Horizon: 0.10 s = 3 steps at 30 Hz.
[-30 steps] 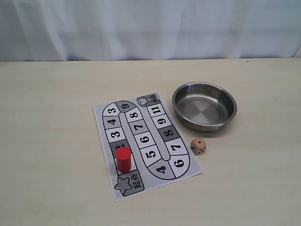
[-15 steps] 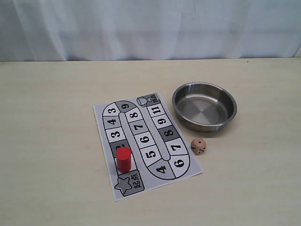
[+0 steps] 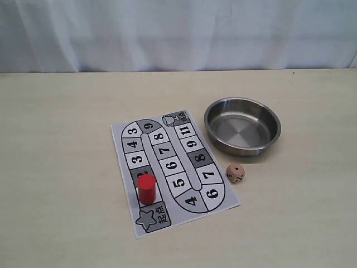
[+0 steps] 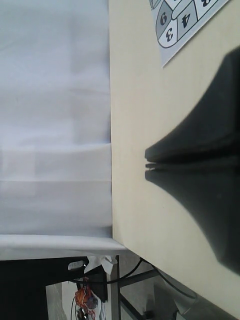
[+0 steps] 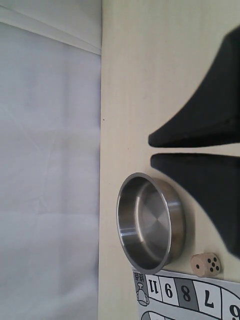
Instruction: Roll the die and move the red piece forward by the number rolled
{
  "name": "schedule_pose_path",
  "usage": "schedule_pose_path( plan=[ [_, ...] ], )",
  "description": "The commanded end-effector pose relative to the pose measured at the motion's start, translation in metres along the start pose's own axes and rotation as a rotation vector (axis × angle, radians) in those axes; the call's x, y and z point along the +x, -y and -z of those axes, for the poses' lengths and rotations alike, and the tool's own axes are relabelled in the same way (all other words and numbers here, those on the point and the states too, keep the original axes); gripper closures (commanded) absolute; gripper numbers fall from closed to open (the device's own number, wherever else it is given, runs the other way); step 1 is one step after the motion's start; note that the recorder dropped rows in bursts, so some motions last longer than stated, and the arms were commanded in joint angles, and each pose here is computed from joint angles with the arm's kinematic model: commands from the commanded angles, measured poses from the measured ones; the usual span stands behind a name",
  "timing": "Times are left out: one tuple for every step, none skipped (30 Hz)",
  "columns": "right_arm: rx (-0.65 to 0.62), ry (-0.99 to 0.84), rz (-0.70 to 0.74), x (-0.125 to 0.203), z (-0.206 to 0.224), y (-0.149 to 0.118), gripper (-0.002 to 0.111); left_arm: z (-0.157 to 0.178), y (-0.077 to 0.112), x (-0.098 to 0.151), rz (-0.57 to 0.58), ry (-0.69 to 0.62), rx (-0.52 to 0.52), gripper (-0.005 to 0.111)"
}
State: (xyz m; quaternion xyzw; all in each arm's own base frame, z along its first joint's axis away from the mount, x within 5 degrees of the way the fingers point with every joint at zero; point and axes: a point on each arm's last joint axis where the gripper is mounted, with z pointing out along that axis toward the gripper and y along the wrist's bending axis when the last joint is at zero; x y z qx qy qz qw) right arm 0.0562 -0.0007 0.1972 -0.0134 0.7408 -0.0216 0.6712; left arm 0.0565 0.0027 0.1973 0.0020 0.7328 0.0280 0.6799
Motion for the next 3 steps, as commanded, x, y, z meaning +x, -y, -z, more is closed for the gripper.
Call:
schedule_pose_path(
  plan=[
    [0.002,-0.003,-0.007,0.0011,0.0001,0.0000,0.104,0.0004,0.0000,-0.0031,0.003,0.020,0.001,0.107],
    [0.002,-0.003,-0.007,0.0011,0.0001,0.0000,0.104,0.0004,0.0000,-0.0031,0.003,0.020,0.001,0.107],
    [0.002,-0.003,-0.007,0.0011,0.0001,0.0000,0.104,0.0004,0.0000,-0.0031,0.003,0.020,0.001,0.107]
  ],
)
